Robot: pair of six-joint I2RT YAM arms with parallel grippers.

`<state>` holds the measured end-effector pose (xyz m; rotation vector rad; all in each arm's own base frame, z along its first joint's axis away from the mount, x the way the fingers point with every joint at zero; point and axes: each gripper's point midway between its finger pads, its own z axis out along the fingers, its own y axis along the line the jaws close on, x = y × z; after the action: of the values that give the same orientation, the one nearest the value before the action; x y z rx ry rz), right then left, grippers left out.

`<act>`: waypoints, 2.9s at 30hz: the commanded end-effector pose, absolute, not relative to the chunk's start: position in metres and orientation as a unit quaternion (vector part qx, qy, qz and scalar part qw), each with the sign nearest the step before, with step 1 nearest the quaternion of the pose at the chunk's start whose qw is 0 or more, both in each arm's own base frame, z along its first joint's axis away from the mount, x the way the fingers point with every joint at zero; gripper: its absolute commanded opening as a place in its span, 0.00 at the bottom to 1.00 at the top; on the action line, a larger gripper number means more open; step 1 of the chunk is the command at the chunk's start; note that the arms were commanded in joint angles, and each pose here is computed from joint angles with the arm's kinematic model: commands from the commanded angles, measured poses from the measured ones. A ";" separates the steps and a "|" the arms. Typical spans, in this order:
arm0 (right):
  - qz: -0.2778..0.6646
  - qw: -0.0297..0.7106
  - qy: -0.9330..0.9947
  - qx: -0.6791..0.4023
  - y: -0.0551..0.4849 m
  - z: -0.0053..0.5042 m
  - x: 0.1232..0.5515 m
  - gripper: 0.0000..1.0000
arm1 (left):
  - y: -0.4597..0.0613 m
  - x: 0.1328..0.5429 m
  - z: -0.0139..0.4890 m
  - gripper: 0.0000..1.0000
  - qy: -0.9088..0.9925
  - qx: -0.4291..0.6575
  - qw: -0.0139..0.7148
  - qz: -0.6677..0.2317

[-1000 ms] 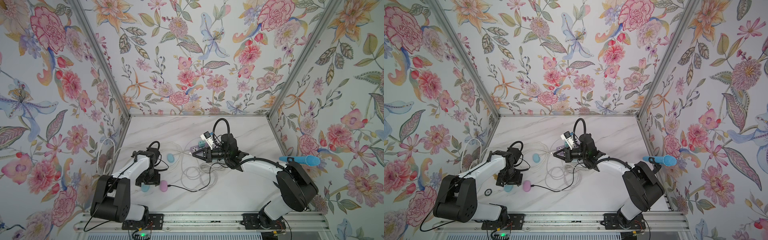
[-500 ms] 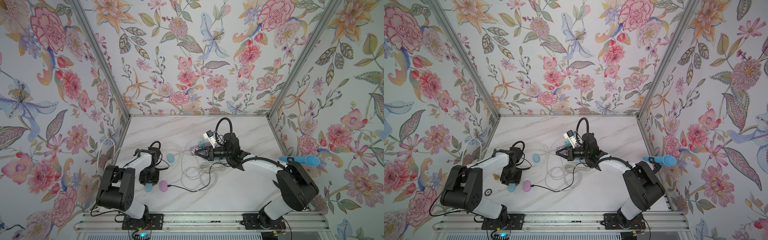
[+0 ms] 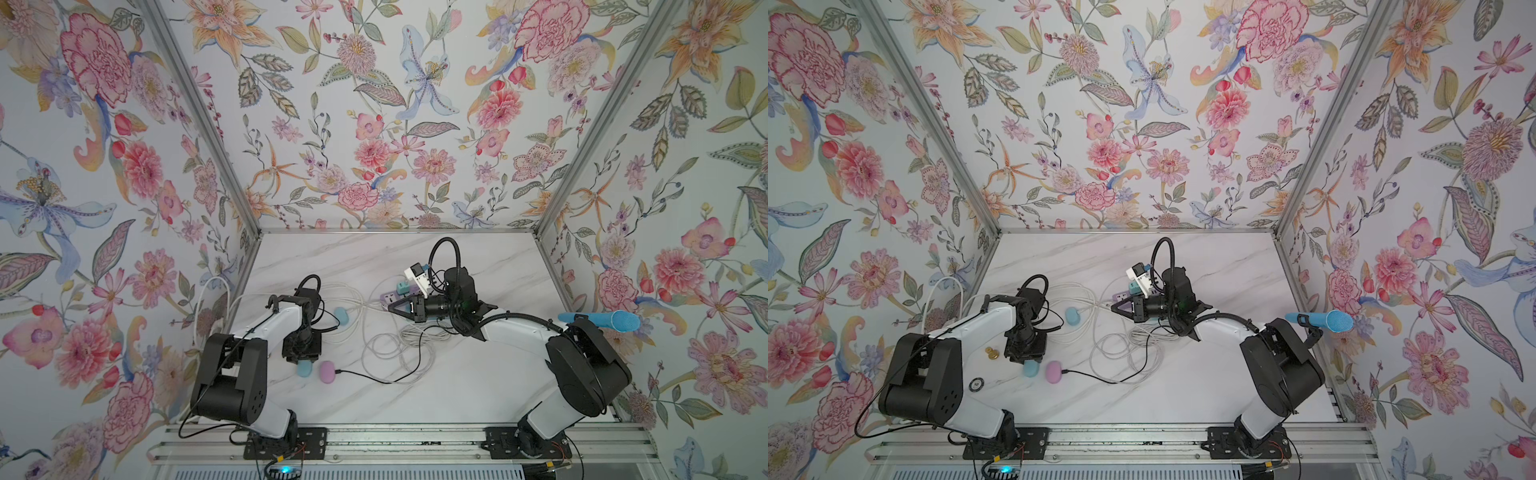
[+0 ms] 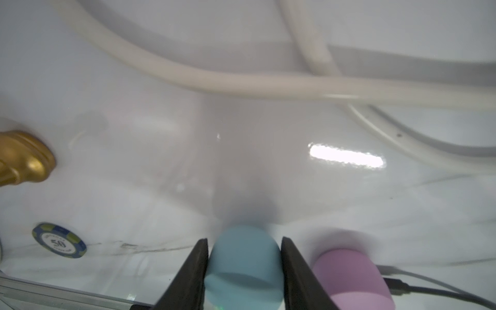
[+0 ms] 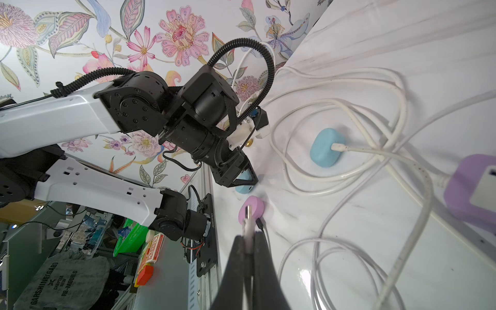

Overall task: Charge the bluetooth headset
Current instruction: Pick up the bluetooth headset from the center of the board, then place the bluetooth headset at the center of the board, then pick up the bluetooth headset from the center of the board.

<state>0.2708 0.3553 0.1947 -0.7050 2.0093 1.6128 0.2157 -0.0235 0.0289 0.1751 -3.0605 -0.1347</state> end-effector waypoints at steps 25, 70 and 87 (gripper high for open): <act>0.572 0.229 0.738 -0.275 0.361 0.197 0.267 0.00 | -0.034 0.262 0.101 0.77 -0.991 0.079 -0.112 0.004; 0.565 0.188 0.749 -0.290 0.375 0.180 0.249 0.00 | -0.052 0.257 0.040 0.77 -0.994 0.037 -0.099 -0.009; 0.565 0.183 0.750 -0.290 0.375 0.180 0.249 0.00 | -0.063 0.254 0.032 0.53 -0.991 0.058 -0.112 0.032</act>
<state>0.2486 0.3719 0.1768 -0.7844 2.1329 1.5874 0.2507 -0.0581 0.0263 0.1825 -3.3347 0.0634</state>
